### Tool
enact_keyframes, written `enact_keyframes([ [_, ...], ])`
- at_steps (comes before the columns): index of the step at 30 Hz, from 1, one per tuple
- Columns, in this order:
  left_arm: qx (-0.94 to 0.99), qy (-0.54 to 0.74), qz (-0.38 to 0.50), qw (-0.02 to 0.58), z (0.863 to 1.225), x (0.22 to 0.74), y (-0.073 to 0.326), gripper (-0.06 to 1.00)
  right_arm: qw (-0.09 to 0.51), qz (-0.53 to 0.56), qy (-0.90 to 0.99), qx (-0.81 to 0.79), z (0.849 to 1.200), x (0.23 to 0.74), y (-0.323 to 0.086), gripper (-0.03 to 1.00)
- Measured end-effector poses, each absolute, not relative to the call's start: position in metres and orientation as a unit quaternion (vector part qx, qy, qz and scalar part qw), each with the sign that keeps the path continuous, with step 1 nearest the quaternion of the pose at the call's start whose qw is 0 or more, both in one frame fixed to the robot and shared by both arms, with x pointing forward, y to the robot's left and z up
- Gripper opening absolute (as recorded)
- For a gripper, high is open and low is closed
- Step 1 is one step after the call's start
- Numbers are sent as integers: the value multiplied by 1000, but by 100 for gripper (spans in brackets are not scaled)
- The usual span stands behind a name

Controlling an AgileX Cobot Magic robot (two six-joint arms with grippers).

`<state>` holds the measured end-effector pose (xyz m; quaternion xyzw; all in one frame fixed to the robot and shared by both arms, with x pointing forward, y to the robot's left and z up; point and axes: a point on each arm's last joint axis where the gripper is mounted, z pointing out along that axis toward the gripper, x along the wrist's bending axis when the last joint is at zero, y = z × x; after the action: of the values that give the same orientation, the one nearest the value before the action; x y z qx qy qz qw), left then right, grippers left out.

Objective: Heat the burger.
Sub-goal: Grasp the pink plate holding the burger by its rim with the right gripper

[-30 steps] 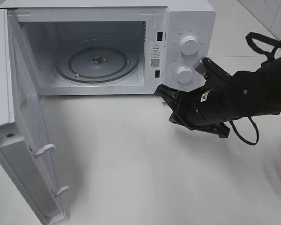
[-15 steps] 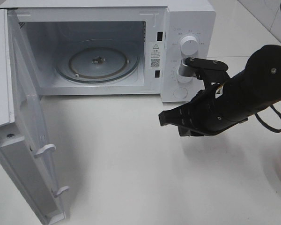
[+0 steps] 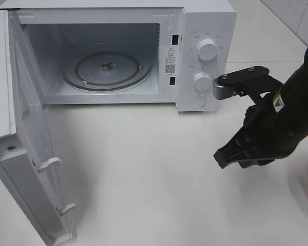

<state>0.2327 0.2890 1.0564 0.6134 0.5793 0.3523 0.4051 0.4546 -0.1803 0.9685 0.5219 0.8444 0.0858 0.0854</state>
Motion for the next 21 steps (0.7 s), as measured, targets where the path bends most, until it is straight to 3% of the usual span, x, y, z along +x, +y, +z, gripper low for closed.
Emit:
enact_keyframes([
  [21,613,579,352,405,1056,233,289,99,107,-27,761,639,979,462,-263,11],
])
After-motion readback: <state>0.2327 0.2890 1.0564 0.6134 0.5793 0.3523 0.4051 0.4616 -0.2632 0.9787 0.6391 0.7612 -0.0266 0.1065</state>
